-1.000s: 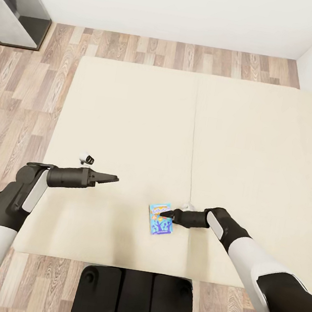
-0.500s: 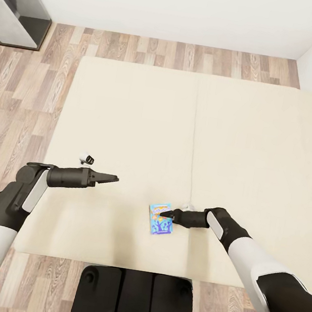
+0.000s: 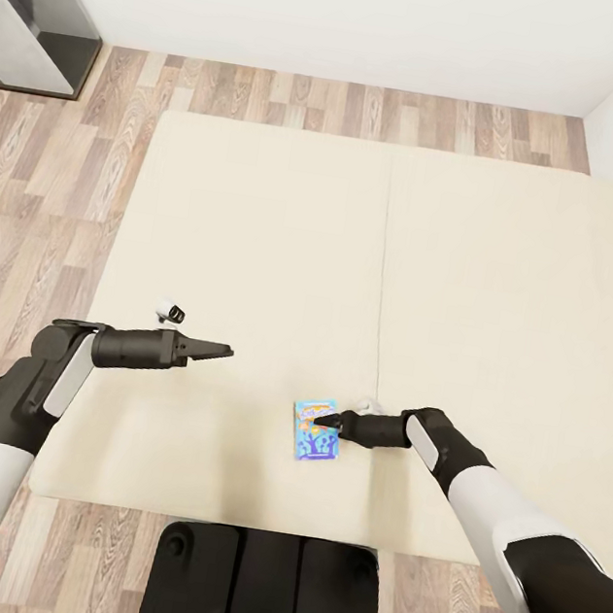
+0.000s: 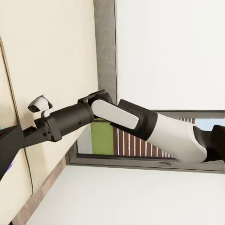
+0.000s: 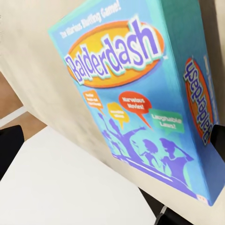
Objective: Put all the toys in the child's room - the three board games (two on the bed and one on the table), the two jigsaw puzzles on the table, and the tennis ball on the table - inside the toy box on the table in the child's room.
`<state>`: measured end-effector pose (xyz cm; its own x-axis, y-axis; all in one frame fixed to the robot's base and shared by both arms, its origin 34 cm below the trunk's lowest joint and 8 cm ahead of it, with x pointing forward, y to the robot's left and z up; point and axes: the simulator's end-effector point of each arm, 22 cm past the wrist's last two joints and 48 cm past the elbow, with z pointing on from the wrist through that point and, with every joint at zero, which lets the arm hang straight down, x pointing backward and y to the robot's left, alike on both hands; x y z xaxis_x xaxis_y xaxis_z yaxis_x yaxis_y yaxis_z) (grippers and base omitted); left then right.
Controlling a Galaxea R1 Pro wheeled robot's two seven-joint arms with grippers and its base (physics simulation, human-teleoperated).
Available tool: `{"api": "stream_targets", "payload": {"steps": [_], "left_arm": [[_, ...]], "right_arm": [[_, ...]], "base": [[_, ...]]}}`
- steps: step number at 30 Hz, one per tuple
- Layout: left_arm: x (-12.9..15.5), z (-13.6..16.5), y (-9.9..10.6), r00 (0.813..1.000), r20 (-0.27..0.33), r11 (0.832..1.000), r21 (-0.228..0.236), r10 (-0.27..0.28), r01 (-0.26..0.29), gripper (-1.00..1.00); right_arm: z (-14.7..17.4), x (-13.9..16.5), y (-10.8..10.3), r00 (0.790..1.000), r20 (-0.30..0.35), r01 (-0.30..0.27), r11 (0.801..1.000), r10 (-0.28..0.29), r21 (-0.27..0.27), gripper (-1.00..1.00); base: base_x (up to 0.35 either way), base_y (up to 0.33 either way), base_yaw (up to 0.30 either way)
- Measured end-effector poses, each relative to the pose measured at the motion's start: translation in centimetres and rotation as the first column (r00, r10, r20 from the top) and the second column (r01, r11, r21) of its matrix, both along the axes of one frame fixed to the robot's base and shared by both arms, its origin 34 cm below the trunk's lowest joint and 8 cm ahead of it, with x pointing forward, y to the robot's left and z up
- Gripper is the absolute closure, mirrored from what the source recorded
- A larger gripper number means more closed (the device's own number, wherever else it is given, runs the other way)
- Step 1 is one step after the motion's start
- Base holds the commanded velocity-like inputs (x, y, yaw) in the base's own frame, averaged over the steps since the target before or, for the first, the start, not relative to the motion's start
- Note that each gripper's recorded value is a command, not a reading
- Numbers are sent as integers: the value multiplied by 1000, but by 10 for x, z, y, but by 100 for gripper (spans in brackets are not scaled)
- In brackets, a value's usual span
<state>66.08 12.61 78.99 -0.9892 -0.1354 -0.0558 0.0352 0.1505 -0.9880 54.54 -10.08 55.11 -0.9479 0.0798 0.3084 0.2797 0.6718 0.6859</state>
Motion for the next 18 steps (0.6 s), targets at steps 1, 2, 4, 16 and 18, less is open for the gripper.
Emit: {"api": "stream_targets", "payload": {"steps": [1,2,4,16,18], "left_arm": [[0,0,0,1000,0,1000,0,0,0,-100],[0,0,0,1000,0,1000,0,0,0,-100],[0,0,0,1000,0,1000,0,0,0,-100],[0,0,0,1000,1,1000,0,0,0,-100],[0,0,0,1000,0,1000,0,-1,1,-100]], "right_arm": [[0,0,0,1000,0,0,1000,0,0,-100],[0,0,0,1000,0,0,1000,0,1,-100],[0,0,0,1000,0,0,1000,0,1,-100],[0,0,1,1000,0,0,1000,0,2,-100],[0,0,1,1000,0,0,1000,0,2,-100]], "base": [[0,0,0],[0,0,0],[0,0,0],[0,46,0],[0,5,0]]}}
